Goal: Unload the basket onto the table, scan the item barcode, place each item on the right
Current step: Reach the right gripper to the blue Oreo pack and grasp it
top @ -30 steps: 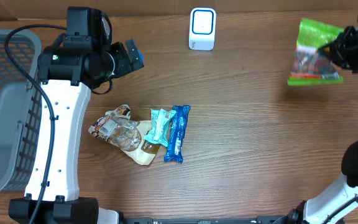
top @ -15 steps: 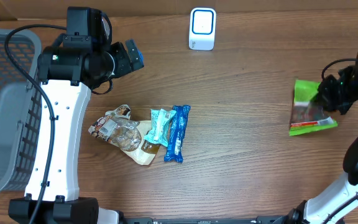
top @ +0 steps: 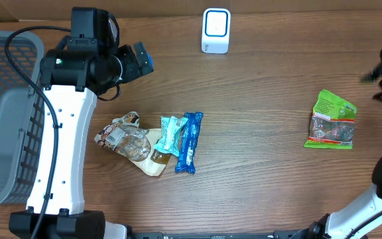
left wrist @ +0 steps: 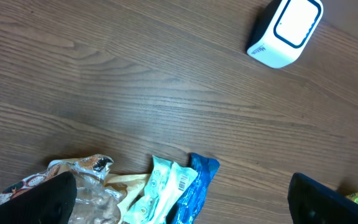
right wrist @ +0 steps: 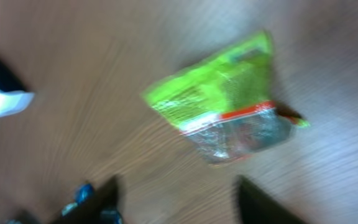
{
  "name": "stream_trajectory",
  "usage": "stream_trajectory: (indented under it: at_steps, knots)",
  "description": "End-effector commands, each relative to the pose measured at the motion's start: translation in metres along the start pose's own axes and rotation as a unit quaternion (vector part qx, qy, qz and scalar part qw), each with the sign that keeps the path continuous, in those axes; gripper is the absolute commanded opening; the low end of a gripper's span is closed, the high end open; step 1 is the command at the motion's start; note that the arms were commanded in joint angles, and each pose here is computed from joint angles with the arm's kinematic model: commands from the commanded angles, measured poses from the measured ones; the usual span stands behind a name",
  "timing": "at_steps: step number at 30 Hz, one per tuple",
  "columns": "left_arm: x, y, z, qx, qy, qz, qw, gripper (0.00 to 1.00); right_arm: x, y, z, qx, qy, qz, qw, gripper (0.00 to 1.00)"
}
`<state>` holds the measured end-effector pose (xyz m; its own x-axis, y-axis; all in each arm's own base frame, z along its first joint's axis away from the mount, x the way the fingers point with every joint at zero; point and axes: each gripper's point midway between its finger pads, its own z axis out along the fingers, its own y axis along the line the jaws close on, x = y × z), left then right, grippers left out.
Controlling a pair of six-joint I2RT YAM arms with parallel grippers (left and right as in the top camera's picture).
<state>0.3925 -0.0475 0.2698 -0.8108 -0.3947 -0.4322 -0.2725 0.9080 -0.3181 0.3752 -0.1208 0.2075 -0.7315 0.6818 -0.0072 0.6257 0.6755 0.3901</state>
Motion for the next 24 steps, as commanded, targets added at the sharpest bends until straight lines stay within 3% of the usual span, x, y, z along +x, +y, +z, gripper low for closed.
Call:
stream_trajectory:
  at_steps: [1,3,6,16,24]
  knots:
    - [-0.001,0.0,0.003,-0.003,0.0,-0.001,1.0,1.0,0.013,0.068,-0.024,-0.116,-0.005,-0.067,0.991,0.8]
    - [-0.001,0.0,0.003,-0.003,0.0,-0.001,1.0,1.0,0.027,0.106,-0.025,-0.186,0.013,-0.12,0.975,0.78]
    - [-0.001,0.0,0.003,-0.003,0.0,-0.001,1.0,1.0,0.051,0.138,-0.008,-0.211,0.043,-0.161,0.963,0.78]
    - [-0.001,0.0,0.003,-0.003,0.0,-0.001,1.0,1.0,0.17,0.193,0.125,-0.122,0.138,-0.26,0.948,0.74]
    - [-0.001,0.0,0.003,-0.003,0.0,-0.001,1.0,1.0,0.248,0.212,0.222,-0.127,0.163,-0.337,0.918,0.78]
